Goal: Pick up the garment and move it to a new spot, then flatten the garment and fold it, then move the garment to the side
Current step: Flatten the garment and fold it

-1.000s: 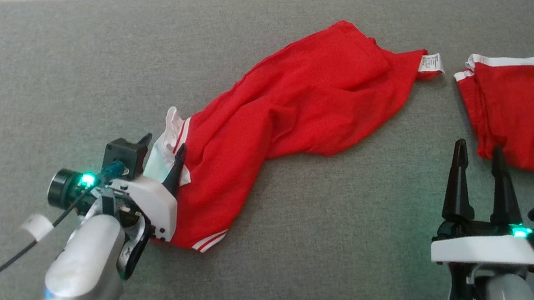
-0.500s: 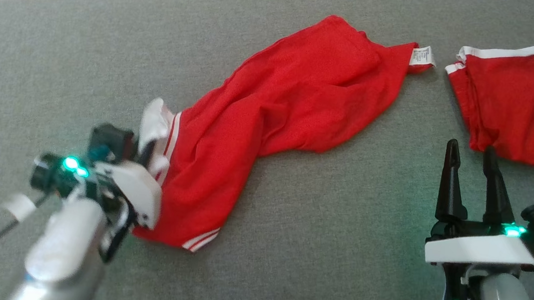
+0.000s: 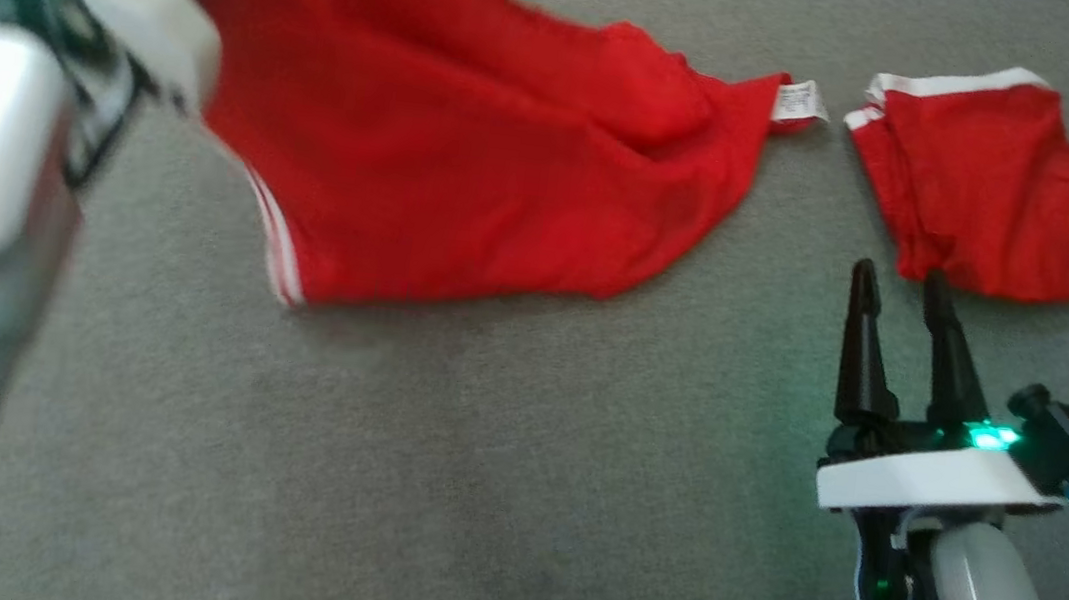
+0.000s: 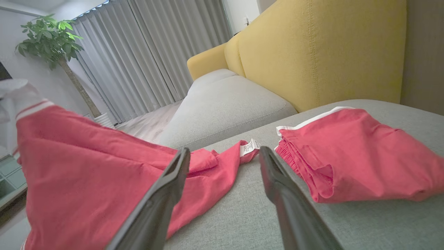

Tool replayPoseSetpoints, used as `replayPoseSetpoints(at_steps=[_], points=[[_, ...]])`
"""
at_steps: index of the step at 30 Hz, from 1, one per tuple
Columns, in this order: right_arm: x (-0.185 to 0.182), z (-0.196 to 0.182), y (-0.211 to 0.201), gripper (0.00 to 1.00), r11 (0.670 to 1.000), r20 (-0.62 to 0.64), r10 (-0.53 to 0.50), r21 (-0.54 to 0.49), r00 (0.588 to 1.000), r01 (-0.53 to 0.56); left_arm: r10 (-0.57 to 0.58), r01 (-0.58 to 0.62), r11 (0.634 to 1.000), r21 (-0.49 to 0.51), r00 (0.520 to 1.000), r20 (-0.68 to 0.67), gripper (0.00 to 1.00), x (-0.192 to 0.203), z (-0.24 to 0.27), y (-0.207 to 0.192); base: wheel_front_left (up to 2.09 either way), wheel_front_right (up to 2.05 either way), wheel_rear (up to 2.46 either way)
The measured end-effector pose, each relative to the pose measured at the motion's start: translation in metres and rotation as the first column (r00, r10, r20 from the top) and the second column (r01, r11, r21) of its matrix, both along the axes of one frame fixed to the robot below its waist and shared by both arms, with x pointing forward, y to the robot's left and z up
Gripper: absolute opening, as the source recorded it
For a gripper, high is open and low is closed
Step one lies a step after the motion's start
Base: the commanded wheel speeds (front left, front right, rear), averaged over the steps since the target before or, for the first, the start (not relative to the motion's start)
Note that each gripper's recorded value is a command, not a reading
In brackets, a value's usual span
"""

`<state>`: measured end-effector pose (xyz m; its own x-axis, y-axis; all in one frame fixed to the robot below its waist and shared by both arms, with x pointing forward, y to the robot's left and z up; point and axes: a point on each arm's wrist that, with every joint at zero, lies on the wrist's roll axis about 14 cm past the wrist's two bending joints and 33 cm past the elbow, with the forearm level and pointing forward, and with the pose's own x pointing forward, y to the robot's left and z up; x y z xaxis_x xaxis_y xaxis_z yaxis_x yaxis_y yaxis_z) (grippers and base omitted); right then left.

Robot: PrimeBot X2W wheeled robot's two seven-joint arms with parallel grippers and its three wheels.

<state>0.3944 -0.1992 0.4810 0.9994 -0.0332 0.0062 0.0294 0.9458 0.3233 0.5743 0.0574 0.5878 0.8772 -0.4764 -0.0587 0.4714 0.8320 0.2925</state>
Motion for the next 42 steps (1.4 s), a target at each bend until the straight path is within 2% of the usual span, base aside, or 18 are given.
replayPoseSetpoints(at_steps=[4, 6, 8, 10, 13, 16, 19, 22, 25, 28, 32, 36, 42], points=[[0.000, 0.003, -0.001, 1.00, 1.000, 0.006, -0.004, 0.012, 1.000, 0.004, -0.047, 0.047, 0.999, 0.008, 0.969, 0.242, 0.00, 0.020, 0.073, -0.013, 0.00, 0.00, 0.00], [-0.001, 0.003, -0.003, 1.00, 1.000, 0.007, -0.011, 0.016, 1.000, 0.011, -0.063, 0.077, 0.997, -0.019, 0.917, 0.395, 0.00, 0.022, 0.121, -0.020, 0.00, 0.00, 0.00], [-0.001, 0.004, -0.004, 1.00, 1.000, 0.009, -0.014, 0.017, 1.000, 0.014, -0.060, 0.097, 0.994, -0.040, 0.841, 0.537, 0.00, 0.017, 0.169, -0.024, 0.00, 0.00, 0.00], [0.000, 0.005, -0.004, 1.00, 1.000, 0.013, -0.013, 0.018, 1.000, 0.013, -0.075, 0.114, 0.993, -0.025, 0.786, 0.614, 0.00, 0.009, 0.200, -0.030, 0.00, 0.00, 0.00], [0.003, 0.005, -0.004, 1.00, 1.000, 0.016, -0.012, 0.022, 1.000, 0.011, -0.154, 0.148, 0.987, 0.063, 0.750, 0.644, 0.00, -0.004, 0.205, -0.047, 0.00, 0.00, 0.00], [0.007, 0.004, 0.002, 1.00, 1.000, 0.015, 0.004, 0.028, 1.000, -0.005, -0.261, 0.210, 0.965, 0.155, 0.752, 0.605, 0.00, -0.019, 0.174, -0.068, 0.00, 0.00, 0.00], [0.012, 0.004, 0.011, 1.00, 0.999, 0.016, 0.029, 0.033, 0.999, -0.030, -0.362, 0.274, 0.931, 0.241, 0.772, 0.523, 0.00, -0.038, 0.121, -0.078, 0.00, 0.00, 0.00], [0.016, 0.003, 0.017, 1.00, 0.998, 0.018, 0.045, 0.039, 0.999, -0.045, -0.455, 0.351, 0.880, 0.321, 0.818, 0.352, 0.00, -0.063, 0.041, -0.071, 0.00, 0.00, 0.00], [0.020, 0.002, 0.024, 1.00, 0.997, 0.015, 0.063, 0.044, 0.998, -0.064, -0.490, 0.414, 0.832, 0.370, 0.860, 0.139, 0.00, -0.100, -0.038, -0.041, 0.00, 0.00, 0.00], [0.022, -0.002, 0.033, 1.00, 0.995, 0.004, 0.089, 0.046, 0.996, -0.089, -0.471, 0.455, 0.797, 0.398, 0.880, -0.061, 0.00, -0.140, -0.094, -0.003, 0.00, 0.00, 0.00], [0.027, -0.002, 0.050, 1.00, 0.990, 0.004, 0.135, 0.043, 0.991, -0.135, -0.381, 0.443, 0.788, 0.427, 0.897, -0.226, 0.00, -0.175, -0.128, 0.048, 0.00, 0.00, 0.00], [0.030, 0.000, 0.067, 1.00, 0.983, 0.012, 0.179, 0.045, 0.984, -0.179, -0.261, 0.360, 0.801, 0.478, 0.929, -0.261, 0.00, -0.181, -0.128, 0.093, 0.00, 0.00, 0.00], [0.031, 0.007, 0.079, 1.00, 0.976, 0.029, 0.211, 0.039, 0.977, -0.212, -0.171, 0.300, 0.813, 0.499, 0.942, -0.288, 0.00, -0.201, -0.140, 0.114, 0.00, 0.00, 0.00]])
